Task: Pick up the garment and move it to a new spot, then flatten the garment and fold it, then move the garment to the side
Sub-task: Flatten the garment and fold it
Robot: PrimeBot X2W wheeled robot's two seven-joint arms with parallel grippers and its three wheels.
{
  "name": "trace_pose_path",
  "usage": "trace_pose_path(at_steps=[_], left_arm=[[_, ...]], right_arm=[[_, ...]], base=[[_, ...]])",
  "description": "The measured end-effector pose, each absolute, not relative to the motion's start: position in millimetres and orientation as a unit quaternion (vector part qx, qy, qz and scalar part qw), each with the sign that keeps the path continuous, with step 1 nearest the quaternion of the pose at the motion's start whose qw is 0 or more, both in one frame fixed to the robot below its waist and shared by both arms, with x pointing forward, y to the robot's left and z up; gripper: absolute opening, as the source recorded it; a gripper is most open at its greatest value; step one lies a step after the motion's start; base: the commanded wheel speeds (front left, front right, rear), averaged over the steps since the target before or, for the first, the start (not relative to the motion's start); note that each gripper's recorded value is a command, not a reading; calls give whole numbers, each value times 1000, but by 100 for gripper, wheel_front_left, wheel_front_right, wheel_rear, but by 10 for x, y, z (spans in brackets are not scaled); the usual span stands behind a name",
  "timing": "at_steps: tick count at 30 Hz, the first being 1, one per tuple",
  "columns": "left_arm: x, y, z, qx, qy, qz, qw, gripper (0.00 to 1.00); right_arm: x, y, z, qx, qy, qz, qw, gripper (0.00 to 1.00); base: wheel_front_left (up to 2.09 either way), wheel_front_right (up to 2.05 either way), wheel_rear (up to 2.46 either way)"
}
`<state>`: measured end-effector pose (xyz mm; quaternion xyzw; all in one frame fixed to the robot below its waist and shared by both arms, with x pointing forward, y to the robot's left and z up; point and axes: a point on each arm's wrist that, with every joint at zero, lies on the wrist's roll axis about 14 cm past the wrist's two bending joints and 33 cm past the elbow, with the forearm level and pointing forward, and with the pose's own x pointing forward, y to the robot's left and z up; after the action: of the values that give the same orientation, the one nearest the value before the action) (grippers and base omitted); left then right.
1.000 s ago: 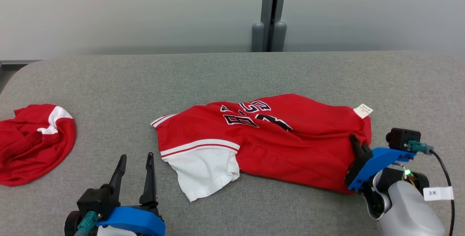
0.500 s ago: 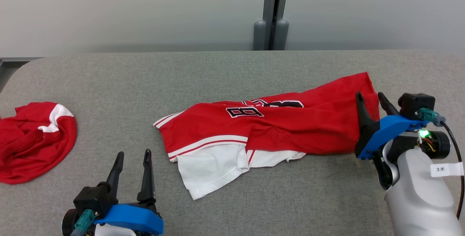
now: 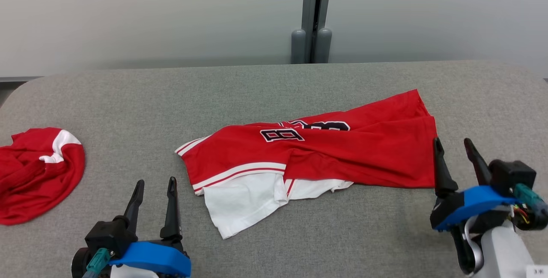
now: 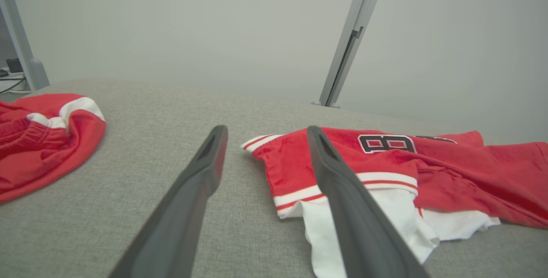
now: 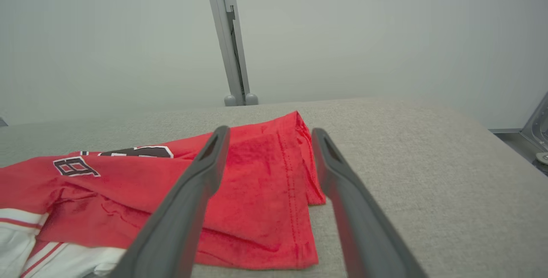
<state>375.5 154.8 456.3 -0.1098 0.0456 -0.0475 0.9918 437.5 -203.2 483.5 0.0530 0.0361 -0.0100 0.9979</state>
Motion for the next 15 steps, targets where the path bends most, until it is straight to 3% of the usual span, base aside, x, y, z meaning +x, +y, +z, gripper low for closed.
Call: trace_pose_path(at_steps=[15], left_arm=[[3690,1526,4618,-93,37,-55,993,100]], right_arm=[[3709,-2057,4931,57,2,-9,998,100]], base=[[0,0,0]])
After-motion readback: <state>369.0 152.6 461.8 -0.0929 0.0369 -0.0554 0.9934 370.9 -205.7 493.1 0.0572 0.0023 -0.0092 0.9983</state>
